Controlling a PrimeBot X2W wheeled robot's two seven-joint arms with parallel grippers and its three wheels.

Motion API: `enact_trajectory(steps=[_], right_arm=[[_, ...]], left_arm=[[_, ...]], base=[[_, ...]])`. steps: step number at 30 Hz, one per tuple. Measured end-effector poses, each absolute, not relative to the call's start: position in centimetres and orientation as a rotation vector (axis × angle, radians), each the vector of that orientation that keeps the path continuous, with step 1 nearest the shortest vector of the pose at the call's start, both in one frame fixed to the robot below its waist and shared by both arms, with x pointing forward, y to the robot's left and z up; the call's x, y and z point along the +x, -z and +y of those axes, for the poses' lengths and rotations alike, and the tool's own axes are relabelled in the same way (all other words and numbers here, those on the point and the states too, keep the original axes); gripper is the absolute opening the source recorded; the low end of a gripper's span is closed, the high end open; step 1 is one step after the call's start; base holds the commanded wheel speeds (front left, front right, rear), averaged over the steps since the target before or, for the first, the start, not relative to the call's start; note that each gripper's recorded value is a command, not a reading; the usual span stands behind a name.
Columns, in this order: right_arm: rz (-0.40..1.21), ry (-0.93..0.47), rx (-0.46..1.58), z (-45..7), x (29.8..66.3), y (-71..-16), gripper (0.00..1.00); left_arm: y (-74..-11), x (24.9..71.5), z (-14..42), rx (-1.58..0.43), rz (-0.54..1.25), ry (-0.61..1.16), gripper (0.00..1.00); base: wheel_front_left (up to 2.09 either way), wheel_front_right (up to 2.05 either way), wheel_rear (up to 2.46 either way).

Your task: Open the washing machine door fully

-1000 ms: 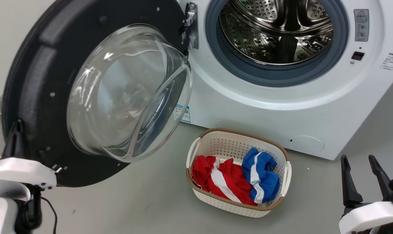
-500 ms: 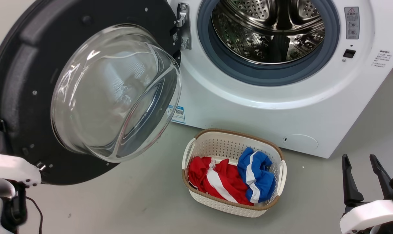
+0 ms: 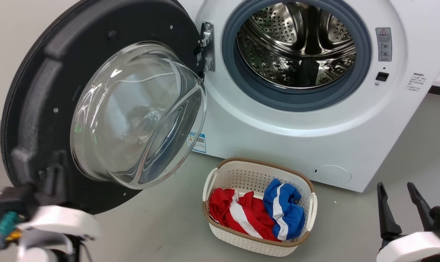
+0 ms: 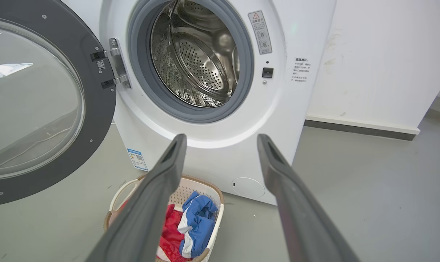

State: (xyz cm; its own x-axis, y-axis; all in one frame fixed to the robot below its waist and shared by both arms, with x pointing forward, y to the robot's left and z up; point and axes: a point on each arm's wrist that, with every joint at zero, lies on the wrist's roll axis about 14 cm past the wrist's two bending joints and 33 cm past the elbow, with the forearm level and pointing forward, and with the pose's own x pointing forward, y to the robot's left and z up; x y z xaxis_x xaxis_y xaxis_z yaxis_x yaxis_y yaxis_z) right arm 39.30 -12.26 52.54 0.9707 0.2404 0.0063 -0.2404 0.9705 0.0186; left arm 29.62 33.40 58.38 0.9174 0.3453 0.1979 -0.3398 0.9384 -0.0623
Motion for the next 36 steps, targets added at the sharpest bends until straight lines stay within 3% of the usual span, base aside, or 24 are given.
enact_trajectory(steps=[12,20,21,24,25,27,36], right_arm=[[-0.001,-0.202,0.011,-13.8,37.9,-52.7,1.0],[0.008,-0.121,0.013,-16.5,36.3,-52.2,1.0],[0.007,-0.113,0.014,-16.7,36.1,-52.2,1.0],[0.01,-0.092,0.016,-17.4,35.6,-52.1,1.0],[0.011,-0.086,0.017,-17.6,35.5,-52.0,1.0],[0.011,-0.075,0.018,-18.0,35.2,-51.9,1.0],[0.003,-0.062,0.017,-18.4,35.0,-52.0,1.0]], left_arm=[[-56.1,33.0,20.0,-0.126,-0.139,0.008,0.0],[-53.2,35.0,16.4,-0.139,-0.087,0.076,0.0],[-52.9,35.2,16.3,-0.136,-0.081,0.079,0.18],[-52.3,35.7,15.8,-0.126,-0.07,0.092,0.57],[-52.3,35.9,15.7,-0.116,-0.069,0.098,0.77],[-52.2,36.2,15.5,-0.11,-0.066,0.104,1.0],[-51.1,36.4,15.4,-0.067,-0.037,0.118,1.0]], base=[[0.0,0.0,0.0],[0.0,0.0,0.0],[0.0,0.0,0.0],[0.0,0.0,0.0],[0.0,0.0,0.0],[0.0,0.0,0.0],[0.0,0.0,0.0]])
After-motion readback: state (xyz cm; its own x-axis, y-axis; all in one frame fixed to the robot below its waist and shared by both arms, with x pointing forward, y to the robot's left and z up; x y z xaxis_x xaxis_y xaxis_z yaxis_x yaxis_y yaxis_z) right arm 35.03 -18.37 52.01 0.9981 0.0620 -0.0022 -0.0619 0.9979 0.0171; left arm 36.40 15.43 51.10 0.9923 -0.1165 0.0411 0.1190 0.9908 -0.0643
